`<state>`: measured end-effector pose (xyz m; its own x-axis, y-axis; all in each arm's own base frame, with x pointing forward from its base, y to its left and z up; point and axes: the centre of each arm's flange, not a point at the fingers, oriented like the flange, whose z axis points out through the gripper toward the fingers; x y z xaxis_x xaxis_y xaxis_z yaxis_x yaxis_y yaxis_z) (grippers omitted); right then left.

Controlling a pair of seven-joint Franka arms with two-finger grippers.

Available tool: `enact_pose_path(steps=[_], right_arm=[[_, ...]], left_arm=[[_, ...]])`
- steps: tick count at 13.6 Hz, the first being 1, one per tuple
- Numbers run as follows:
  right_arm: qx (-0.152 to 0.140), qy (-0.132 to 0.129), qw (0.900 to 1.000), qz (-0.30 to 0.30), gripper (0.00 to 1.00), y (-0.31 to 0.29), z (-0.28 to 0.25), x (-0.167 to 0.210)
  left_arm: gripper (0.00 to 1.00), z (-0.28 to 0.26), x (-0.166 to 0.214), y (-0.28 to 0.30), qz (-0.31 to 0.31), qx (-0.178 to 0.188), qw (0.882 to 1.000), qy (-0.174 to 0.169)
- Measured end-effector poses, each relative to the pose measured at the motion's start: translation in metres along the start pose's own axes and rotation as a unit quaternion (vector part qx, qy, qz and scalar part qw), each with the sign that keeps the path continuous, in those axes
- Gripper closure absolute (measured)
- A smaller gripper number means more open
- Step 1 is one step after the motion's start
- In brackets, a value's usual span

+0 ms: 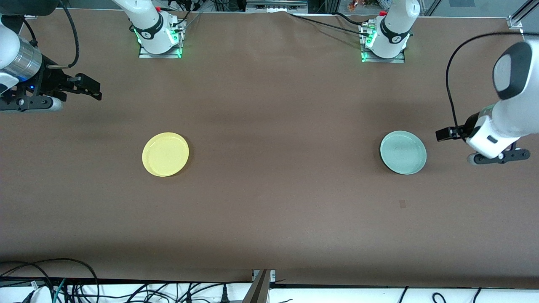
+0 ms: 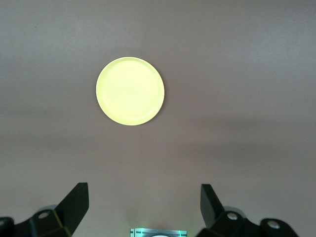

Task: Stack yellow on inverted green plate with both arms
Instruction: 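Move the left gripper to the rim of the green plate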

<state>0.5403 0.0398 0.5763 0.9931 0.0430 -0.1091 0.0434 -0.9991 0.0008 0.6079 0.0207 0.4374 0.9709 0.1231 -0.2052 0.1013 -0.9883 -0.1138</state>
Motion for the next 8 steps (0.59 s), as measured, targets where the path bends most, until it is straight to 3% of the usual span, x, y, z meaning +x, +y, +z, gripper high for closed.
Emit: enact_pose_path(steps=[8], right_arm=[[0.000,-0.001,1.000,0.000,0.00,0.000,0.000,0.000]], left_arm=[[0.00,0.096,0.036,-0.018,-0.003,-0.004,1.000,-0.009]])
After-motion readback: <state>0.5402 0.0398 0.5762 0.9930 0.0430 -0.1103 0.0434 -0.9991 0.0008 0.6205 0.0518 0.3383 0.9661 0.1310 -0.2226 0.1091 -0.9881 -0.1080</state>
